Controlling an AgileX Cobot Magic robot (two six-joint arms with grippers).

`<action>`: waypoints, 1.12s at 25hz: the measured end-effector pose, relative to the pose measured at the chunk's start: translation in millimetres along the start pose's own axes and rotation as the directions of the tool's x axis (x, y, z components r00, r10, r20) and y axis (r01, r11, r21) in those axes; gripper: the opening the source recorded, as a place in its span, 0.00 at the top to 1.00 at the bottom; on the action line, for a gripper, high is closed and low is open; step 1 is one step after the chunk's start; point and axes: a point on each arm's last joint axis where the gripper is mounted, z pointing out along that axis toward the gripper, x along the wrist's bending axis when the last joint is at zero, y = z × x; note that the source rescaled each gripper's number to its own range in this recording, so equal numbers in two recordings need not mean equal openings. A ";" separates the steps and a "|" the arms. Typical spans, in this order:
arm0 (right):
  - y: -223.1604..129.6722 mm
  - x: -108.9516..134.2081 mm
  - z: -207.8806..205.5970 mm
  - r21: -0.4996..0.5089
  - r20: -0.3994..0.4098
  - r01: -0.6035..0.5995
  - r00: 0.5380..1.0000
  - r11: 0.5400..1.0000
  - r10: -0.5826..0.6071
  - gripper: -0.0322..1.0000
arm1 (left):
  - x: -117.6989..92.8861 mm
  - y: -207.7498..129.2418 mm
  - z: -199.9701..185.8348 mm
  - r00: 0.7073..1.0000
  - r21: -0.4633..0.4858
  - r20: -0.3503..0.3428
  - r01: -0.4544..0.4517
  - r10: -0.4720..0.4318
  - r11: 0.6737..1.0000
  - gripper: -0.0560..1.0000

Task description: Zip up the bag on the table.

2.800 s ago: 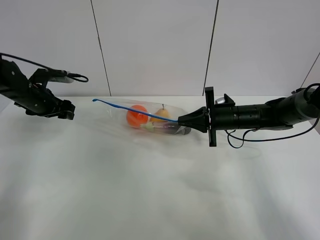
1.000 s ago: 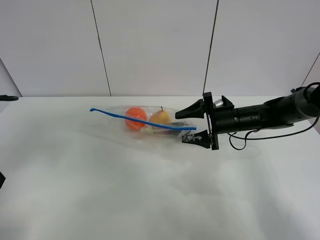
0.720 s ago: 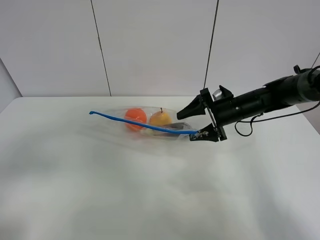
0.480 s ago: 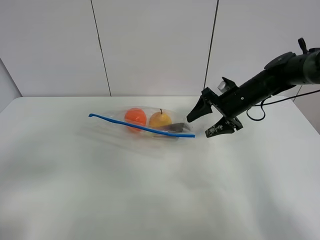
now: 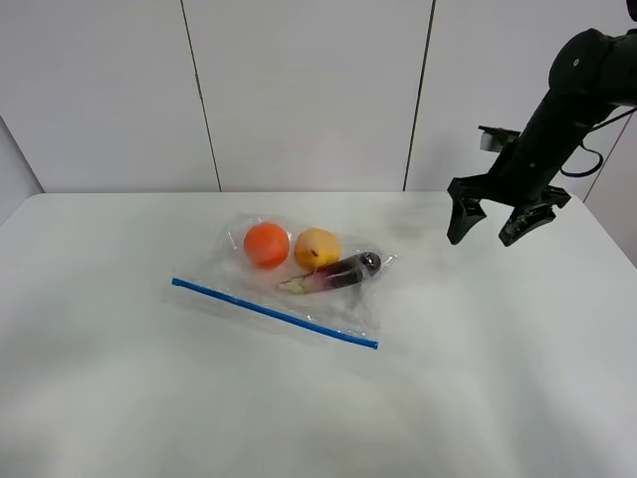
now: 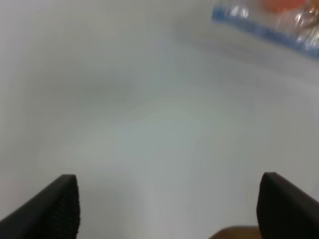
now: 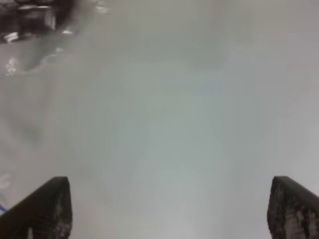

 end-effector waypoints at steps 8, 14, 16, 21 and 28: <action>-7.5 -3.8 -28.0 -0.048 0.108 0.012 0.994 0.999 -0.007 0.04 | -0.6 -10.5 -13.1 1.000 -0.099 -0.002 0.008 -0.008 0.995 0.00; -29.1 -8.3 -70.4 -0.141 0.166 -0.028 0.985 0.990 0.052 0.04 | -0.5 -10.6 -12.9 1.000 -0.098 -0.003 0.008 -0.008 0.995 0.00; -42.2 -13.0 -79.7 -0.155 0.170 -0.056 0.982 0.986 0.082 0.04 | -0.5 -10.6 -12.9 1.000 -0.098 -0.002 0.009 -0.009 0.995 0.00; -88.4 -8.3 -97.0 -0.170 0.186 -0.066 0.978 0.983 0.098 0.04 | -0.5 -10.6 -12.9 1.000 -0.098 -0.002 0.009 -0.009 0.995 0.00; -174.7 6.3 -97.0 -0.166 0.177 -0.071 0.979 0.983 0.101 0.04 | -0.5 -10.6 -12.9 1.000 -0.098 -0.002 0.009 -0.009 0.995 0.00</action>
